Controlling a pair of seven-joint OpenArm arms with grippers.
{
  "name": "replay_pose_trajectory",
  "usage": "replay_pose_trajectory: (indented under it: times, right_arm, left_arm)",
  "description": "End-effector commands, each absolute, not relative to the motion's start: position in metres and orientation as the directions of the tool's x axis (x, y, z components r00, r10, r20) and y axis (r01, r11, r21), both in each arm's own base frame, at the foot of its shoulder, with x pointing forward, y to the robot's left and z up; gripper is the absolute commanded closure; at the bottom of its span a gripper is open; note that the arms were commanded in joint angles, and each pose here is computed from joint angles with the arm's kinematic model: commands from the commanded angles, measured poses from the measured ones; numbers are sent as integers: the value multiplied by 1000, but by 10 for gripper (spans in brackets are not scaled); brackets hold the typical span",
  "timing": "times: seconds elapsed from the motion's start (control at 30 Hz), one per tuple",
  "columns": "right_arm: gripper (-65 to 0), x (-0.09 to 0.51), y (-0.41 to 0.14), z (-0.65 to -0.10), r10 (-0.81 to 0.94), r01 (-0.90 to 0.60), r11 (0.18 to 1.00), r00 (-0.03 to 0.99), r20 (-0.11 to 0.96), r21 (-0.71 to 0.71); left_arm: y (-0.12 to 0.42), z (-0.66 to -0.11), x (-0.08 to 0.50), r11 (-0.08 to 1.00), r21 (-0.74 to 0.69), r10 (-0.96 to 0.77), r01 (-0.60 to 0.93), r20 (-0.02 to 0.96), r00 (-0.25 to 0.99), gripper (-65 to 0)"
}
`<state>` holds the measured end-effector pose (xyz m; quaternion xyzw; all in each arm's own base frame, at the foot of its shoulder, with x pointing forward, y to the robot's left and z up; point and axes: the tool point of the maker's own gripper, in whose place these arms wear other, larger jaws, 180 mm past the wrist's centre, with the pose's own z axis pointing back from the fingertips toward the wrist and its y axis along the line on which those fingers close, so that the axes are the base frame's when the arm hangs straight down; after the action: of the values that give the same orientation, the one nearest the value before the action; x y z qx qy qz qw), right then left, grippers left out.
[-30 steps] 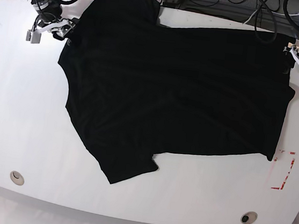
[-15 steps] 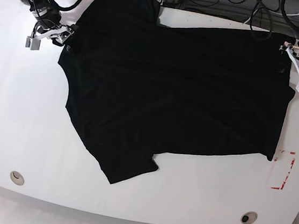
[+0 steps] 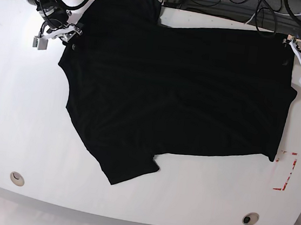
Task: Layout the t-shirt on the table in an organized manner, then fold the t-shirt properly
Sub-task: 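Hold the shoulder edges with both grippers, keeping the shirt taut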
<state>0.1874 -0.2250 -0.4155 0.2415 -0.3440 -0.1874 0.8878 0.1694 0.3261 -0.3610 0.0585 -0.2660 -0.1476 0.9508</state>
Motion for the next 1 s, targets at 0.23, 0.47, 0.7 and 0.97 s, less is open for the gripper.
replay_pose_trajectory:
  times: [0.23, 0.47, 0.7, 0.97]
  right_arm:
    - [-3, 188, -229, -412, -483, 156, 824, 694, 533, 544]
    - [-3, 189, -227, -412, -478, 150, 826, 699, 532, 544]
    - [-3, 192, -216, -413, -458, 121, 824, 717, 526, 554]
    - [-3, 193, -215, -413, -458, 119, 823, 716, 527, 555]
  left_arm:
    - [351, -352, 143, 952, 231, -287, 199, 461, 840, -454]
    - [361, -352, 128, 958, 238, -254, 161, 441, 861, -482]
    - [365, -359, 113, 958, 236, -239, 161, 354, 904, -542]
    - [354, -369, 108, 967, 203, -216, 152, 348, 912, -547]
